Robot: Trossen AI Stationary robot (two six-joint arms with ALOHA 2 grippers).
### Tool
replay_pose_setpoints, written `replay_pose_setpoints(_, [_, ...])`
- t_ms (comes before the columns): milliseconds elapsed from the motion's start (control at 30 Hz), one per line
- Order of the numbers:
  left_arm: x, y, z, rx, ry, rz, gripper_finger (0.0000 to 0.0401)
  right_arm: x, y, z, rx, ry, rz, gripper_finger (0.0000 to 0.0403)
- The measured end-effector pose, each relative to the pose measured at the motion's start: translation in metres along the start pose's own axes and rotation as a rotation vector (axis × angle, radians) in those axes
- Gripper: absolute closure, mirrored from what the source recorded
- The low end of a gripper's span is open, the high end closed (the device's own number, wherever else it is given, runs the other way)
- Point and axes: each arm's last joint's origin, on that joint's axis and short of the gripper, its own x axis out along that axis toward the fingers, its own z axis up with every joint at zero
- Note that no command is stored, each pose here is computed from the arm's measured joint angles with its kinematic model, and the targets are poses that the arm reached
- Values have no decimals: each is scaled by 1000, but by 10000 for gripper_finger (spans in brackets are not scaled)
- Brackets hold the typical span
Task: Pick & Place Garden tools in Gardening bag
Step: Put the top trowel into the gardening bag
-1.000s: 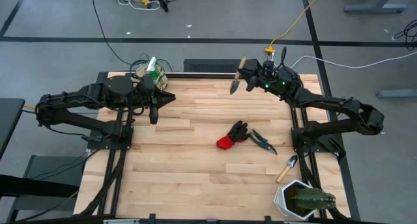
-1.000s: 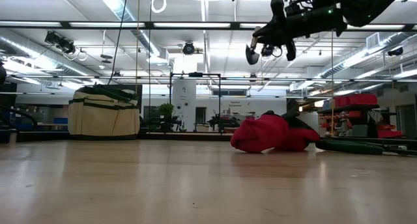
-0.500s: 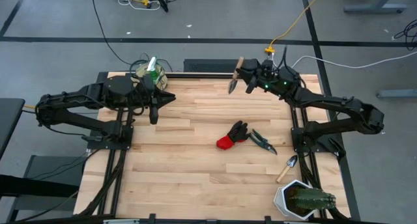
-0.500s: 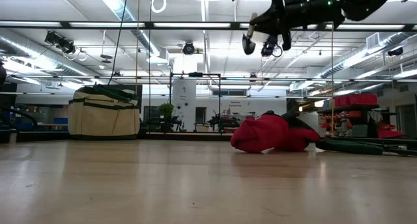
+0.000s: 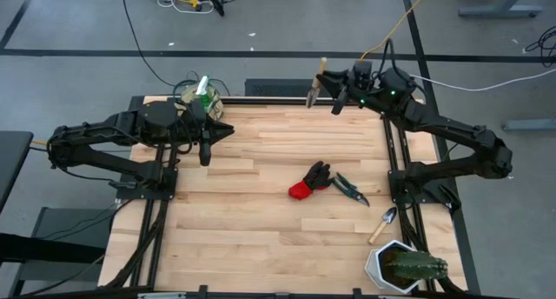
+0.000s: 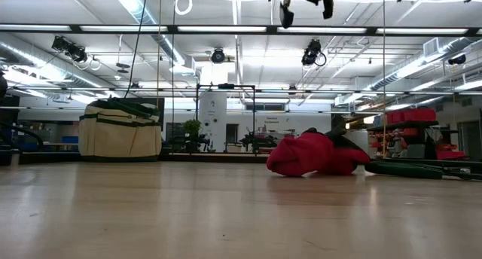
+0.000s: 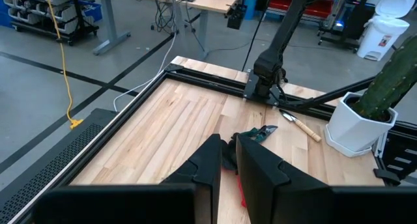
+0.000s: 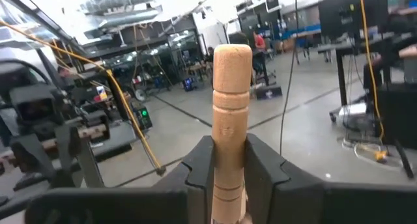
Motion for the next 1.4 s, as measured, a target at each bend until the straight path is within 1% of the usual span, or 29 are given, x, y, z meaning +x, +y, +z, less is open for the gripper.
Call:
replay_pose_setpoints(200, [0,0,0,0,0,0,348,-1,8,15,-26,-22,24,346])
replay_pose_setpoints(400, [0,0,0,0,0,0,348,-1,10,16,-23,-12,57,346])
replay_pose_setpoints(533, [0,0,0,0,0,0,348,-1,17,14,-30,-5,90,346])
replay_pose_setpoints(900, [0,0,0,0,-2,0,348,-3,47,7,-29,27,242,346])
replay_pose_setpoints(1033, [0,0,2,-5,-25,-5,348,-5,59,4,-26,36,290,346])
replay_pose_setpoints(1167, [0,-2,6,-12,-57,-40,348,-8,70,2,-20,45,334,346])
replay_pose_setpoints(1400, [-1,-3,9,-19,-86,-71,348,-13,90,-2,-24,51,370,346])
